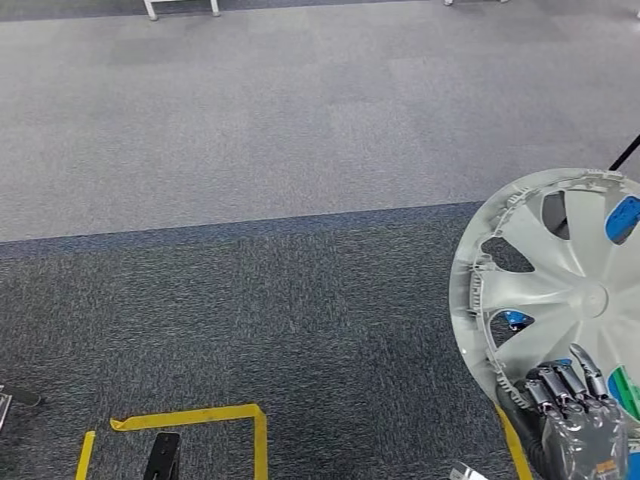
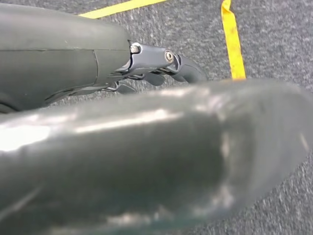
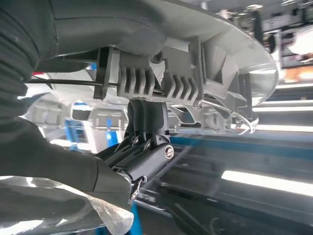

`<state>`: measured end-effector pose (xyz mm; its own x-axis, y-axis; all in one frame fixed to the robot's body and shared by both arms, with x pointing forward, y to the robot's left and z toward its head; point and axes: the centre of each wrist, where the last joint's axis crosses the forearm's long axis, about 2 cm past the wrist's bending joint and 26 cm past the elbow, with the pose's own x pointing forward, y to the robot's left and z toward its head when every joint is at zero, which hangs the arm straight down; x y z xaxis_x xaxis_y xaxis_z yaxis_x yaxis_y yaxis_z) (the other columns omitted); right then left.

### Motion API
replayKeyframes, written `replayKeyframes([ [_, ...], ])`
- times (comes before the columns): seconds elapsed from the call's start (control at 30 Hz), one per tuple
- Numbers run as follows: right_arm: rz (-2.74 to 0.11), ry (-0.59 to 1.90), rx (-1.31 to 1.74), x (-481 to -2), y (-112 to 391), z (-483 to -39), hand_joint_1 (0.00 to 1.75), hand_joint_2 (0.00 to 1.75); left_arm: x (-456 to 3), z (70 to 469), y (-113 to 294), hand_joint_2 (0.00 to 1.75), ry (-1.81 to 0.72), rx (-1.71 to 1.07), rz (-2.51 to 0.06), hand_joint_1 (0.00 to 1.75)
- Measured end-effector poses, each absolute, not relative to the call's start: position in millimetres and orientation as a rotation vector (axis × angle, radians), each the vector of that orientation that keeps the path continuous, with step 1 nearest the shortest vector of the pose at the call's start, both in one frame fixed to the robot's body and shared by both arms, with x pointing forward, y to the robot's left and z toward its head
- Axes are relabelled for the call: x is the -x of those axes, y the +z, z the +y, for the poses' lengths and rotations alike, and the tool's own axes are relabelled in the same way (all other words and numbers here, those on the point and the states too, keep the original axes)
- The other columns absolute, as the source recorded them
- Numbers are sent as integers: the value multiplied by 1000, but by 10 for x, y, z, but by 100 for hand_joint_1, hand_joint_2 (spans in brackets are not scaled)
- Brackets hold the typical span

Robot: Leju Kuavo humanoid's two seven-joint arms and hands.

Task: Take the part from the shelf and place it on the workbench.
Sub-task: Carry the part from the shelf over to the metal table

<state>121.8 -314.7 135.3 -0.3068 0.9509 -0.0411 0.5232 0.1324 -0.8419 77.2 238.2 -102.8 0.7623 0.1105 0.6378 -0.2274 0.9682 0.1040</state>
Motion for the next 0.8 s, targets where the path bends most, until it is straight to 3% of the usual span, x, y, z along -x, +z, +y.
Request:
replayKeyframes([
  [0.8, -1897, 1084, 1415, -1126, 1385, -3115, 175, 175, -774, 2399, -1030, 0, 149, -169, -683, 0],
])
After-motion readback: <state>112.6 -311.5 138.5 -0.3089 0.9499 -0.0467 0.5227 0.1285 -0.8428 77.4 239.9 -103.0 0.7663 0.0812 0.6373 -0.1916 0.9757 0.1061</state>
